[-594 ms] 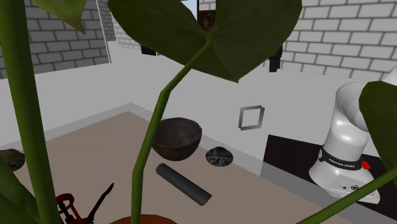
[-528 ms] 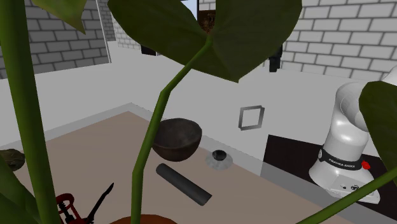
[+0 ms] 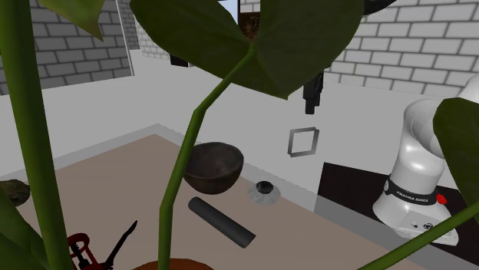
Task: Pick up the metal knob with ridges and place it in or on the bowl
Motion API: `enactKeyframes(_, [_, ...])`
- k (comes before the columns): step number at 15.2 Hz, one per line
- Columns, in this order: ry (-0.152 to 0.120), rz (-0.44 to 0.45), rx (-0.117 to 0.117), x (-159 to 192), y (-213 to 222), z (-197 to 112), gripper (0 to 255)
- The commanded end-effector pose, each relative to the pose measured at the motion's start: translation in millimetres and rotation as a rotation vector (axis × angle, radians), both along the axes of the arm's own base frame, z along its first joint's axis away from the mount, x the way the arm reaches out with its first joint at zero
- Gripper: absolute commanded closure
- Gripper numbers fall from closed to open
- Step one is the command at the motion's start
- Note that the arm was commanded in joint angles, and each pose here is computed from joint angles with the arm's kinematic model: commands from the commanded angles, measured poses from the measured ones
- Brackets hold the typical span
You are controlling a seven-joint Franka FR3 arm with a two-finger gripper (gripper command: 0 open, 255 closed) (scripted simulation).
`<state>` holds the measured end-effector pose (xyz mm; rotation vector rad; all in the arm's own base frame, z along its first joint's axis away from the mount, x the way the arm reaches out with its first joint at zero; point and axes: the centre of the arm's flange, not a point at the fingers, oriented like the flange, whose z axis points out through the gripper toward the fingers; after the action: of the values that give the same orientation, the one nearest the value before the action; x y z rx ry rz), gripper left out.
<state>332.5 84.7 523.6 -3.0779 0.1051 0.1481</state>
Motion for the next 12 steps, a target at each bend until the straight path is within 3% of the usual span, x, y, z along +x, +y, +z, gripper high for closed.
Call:
enactKeyframes(1, [-0.013,0.006,-0.007,9.0,18.7,-18.5,0])
enactKeyframes(12, [-0.074,0.043,-0.051,60.2,112.7,-117.2,0])
